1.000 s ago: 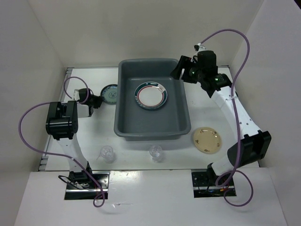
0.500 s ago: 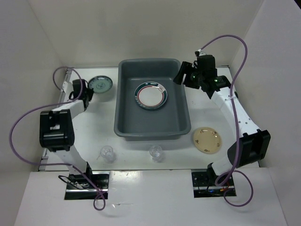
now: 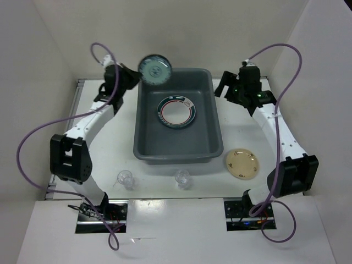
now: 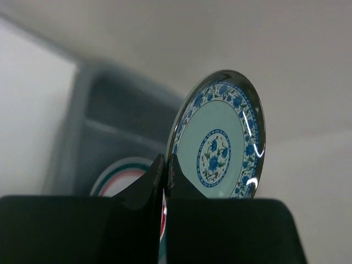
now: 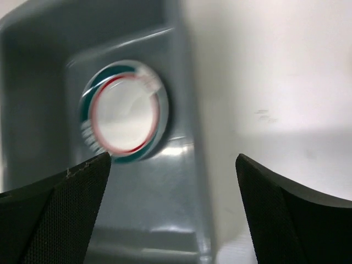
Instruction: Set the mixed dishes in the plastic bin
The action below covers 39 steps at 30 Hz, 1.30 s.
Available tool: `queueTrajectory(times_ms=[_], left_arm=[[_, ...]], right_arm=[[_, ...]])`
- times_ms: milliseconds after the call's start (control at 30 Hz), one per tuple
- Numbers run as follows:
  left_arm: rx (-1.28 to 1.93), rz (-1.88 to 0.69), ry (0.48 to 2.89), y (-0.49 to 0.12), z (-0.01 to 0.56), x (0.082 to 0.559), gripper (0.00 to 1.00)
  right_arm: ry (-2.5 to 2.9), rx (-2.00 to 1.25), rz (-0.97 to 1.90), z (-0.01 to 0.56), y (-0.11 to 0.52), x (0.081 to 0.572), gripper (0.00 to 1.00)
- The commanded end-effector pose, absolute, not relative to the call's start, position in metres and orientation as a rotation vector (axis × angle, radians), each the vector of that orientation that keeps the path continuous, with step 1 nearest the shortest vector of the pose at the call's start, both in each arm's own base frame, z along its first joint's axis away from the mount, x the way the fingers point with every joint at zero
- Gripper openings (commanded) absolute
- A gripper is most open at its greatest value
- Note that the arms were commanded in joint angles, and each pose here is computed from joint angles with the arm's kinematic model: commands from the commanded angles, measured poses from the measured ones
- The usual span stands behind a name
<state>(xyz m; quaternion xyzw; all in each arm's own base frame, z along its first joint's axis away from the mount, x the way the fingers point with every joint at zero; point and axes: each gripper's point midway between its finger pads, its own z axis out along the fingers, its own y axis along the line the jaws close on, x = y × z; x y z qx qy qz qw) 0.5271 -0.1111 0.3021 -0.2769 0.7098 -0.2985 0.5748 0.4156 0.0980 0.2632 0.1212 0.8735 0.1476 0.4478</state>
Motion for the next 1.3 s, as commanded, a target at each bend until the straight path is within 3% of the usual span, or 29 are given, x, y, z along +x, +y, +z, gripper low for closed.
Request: queueTrajectory(times_ms=[0,267,567,833,867,1100,1267], left_arm=[[-0.507,-0.709,1.868,-0.166,0.249,0.523,0.0],[-0.423,-0.626,2.056,-0.203,0.177,0.526,0.0],[-0.397,-0.599,2.177,-0.221,0.114,0.523,0.01],[-0.397,-0.62,2.216,-0.227,0.091,0.523,0.26],[-0.404,-0.634,2.228,-0.229,0.086,0.522,0.36],[-0.316,-0.731,2.202,-0.247,0.112,0.53,0.77],[-0.205,-0.82,2.101,-0.257,0.181,0.528,0.8]], right_arm=[[2.006,0.514,0.194,0.287,0.034,0.41,1.0],[2.062,0.83,0.042,0.213,-0.04,0.381,1.0],[2.02,1.01,0.044,0.183,-0.079,0.374,1.0],[1.931,1.271,0.055,0.149,-0.111,0.367,1.0],[1.91,1.3,0.041,0.146,-0.116,0.365,1.0],[1.827,1.547,0.022,0.107,-0.131,0.361,0.96],[1.757,1.68,0.011,0.082,-0.136,0.364,0.85]])
